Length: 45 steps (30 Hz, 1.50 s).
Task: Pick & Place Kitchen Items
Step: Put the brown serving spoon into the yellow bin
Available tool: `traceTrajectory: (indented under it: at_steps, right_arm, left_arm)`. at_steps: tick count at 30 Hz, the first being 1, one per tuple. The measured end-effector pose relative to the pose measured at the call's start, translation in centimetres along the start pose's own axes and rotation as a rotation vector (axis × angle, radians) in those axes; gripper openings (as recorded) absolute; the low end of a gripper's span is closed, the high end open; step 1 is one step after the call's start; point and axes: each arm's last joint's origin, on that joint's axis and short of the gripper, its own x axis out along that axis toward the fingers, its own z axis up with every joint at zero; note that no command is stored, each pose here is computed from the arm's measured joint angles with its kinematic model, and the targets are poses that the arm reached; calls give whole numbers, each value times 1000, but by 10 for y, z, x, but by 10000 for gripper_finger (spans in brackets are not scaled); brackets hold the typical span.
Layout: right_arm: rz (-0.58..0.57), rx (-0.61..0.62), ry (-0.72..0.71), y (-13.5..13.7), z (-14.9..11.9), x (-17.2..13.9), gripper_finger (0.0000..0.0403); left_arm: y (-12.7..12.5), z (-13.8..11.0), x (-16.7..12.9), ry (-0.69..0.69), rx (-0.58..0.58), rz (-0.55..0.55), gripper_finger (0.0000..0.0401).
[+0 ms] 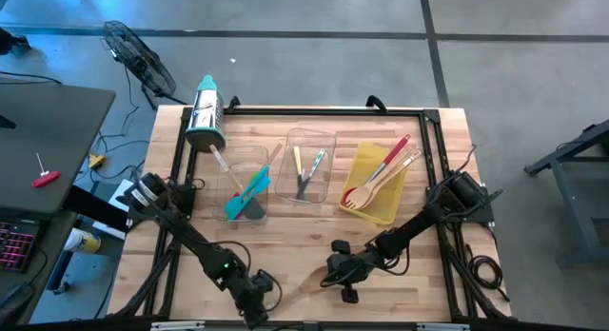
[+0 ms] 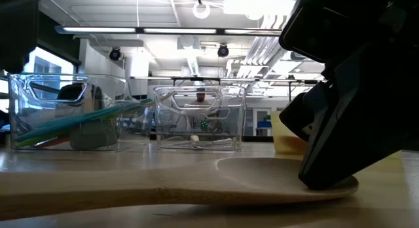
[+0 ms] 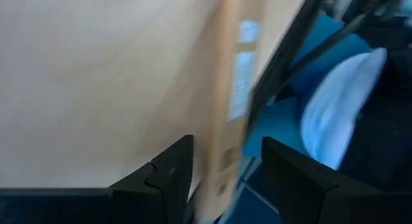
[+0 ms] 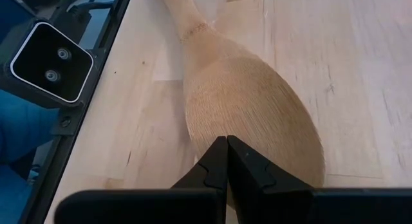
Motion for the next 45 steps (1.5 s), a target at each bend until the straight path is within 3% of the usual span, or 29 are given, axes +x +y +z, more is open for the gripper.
traceTrajectory:
  at_steps: [10,19,23,33,45]
  right_arm:
    - [1,0,0,0,0,0,4]
    - [0,-8,0,0,0,0,3]
    - [-1,-18,0,0,0,0,4]
    - [0,-27,-5,0,0,0,4]
    - [-21,-54,-25,-1,1,1,4]
  left_arm:
    - [-2,20,6,-8,69,-95,180]
    - [-2,21,6,-27,132,-89,173]
    - [-2,22,6,-68,182,-79,142]
    - [-1,22,6,-67,176,-76,42]
    - [1,24,21,-43,188,-123,63]
